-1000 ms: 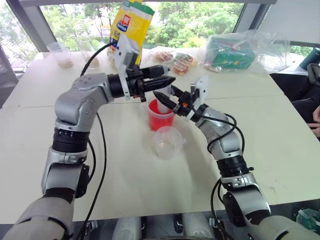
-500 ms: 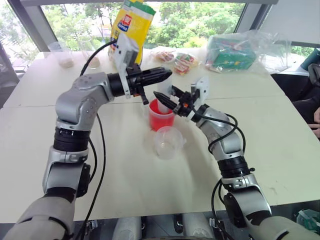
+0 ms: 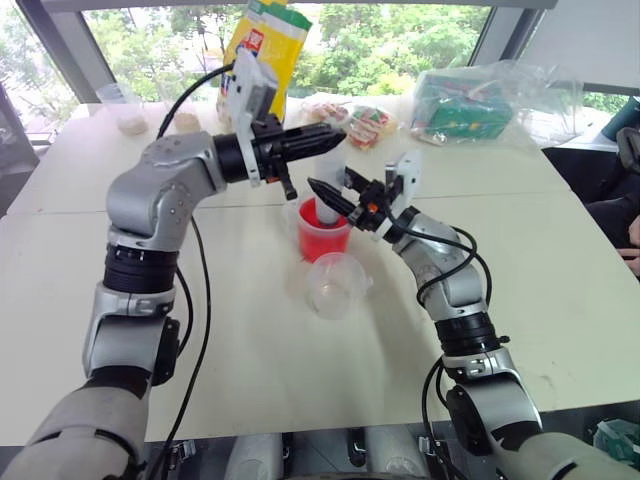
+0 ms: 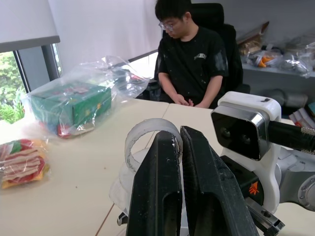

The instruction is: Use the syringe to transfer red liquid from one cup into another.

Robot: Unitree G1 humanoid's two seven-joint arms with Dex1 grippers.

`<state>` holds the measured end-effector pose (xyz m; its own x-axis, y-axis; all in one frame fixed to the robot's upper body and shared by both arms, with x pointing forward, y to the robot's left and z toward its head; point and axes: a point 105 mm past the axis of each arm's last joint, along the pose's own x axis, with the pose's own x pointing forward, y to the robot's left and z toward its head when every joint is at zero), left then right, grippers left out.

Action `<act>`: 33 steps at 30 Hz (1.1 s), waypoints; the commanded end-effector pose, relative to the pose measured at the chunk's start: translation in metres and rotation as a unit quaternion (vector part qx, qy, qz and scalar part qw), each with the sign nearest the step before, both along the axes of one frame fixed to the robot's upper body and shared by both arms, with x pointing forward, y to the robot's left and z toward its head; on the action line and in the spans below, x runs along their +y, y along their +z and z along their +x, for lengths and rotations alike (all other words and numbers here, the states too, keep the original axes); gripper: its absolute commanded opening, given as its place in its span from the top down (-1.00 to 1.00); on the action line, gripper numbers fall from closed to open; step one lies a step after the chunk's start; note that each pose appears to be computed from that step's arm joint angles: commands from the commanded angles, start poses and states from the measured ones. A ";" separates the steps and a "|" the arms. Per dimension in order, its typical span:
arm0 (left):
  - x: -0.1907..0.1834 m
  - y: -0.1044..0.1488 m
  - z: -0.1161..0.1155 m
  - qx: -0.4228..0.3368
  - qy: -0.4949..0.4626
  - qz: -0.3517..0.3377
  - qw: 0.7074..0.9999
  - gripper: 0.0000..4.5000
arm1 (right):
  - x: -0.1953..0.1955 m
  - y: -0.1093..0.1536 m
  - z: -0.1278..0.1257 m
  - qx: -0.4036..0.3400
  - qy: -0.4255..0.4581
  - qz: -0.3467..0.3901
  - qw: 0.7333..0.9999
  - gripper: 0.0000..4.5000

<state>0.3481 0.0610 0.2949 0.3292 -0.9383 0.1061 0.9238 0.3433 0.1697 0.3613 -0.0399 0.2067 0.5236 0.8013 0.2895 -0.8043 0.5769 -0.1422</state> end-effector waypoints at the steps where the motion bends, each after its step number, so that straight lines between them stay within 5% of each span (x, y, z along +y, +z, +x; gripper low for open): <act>1: 0.006 0.054 -0.012 -0.096 0.009 -0.038 0.995 0.99 | 0.017 -0.013 -0.011 0.012 0.039 -0.020 0.999 0.35; 21: 0.004 0.065 -0.010 -0.113 0.011 -0.048 0.992 0.99 | 0.019 -0.008 -0.013 0.005 0.042 -0.018 0.999 0.35; 30: 0.002 0.049 -0.016 -0.099 0.001 -0.027 0.995 0.99 | 0.019 0.007 -0.017 -0.015 0.040 -0.008 0.999 0.35; 33: 0.003 0.039 -0.017 -0.088 -0.001 -0.012 0.996 0.42 | 0.019 0.015 -0.017 -0.023 0.038 -0.001 0.999 0.35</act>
